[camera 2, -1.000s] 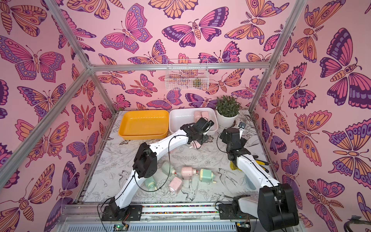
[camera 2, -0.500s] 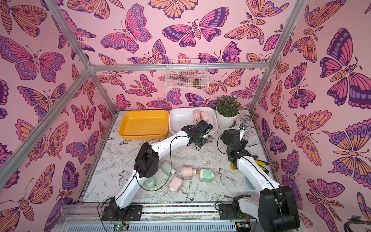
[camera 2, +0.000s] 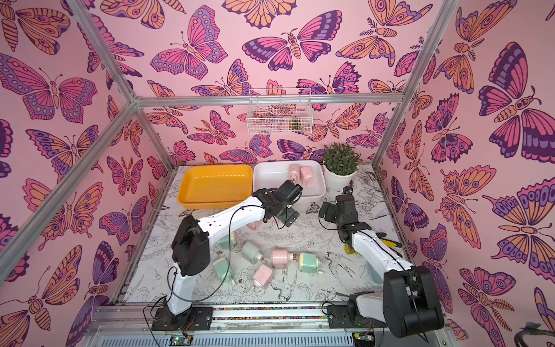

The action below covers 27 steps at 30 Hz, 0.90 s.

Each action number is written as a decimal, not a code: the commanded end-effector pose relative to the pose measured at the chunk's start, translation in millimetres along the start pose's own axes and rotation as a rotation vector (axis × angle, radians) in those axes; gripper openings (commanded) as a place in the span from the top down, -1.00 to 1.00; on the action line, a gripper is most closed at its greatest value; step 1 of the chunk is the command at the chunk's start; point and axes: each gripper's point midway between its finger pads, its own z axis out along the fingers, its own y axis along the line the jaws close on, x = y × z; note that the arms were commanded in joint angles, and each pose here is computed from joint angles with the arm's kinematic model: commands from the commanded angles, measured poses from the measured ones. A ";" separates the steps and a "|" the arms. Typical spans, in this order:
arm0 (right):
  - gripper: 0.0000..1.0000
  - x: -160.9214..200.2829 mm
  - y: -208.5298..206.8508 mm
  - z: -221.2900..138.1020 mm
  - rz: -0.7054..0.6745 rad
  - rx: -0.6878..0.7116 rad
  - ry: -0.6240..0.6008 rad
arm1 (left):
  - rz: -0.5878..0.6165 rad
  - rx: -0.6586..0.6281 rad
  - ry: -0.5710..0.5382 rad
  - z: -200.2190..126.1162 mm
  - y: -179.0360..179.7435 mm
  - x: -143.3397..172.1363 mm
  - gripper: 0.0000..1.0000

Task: Place the pencil sharpeners by color into the storage box
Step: Pick up the pencil sharpener from the center of the board.

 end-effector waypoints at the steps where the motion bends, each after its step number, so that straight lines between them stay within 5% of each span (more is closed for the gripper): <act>1: -0.98 -12.0 11.1 -2.9 -0.013 -0.044 -0.008 | -0.042 0.009 0.094 -12.9 28.5 44.6 -0.99; 6: -0.98 -15.7 12.2 -4.3 -0.026 -0.040 -0.002 | -0.069 0.105 0.158 -31.0 43.6 76.0 -0.99; 10: -0.98 -11.9 14.1 -8.8 -0.042 -0.056 0.020 | -0.027 0.352 0.178 -52.8 -3.8 84.4 -0.99; 16: -0.98 -7.1 12.4 -11.9 -0.057 -0.058 0.026 | 0.364 0.495 0.120 -92.0 -57.1 119.0 -0.99; 21: -0.97 -10.5 16.5 -11.3 -0.039 -0.077 0.012 | 0.574 0.642 0.041 -112.3 -86.3 126.8 -0.99; 23: -0.97 -9.3 14.5 -10.8 -0.038 -0.069 0.009 | 0.724 0.613 0.053 -105.1 -96.6 138.1 -0.99; 27: -0.98 -8.8 13.0 -10.8 -0.036 -0.063 0.005 | 0.823 0.545 0.088 -88.4 -100.0 132.0 -0.99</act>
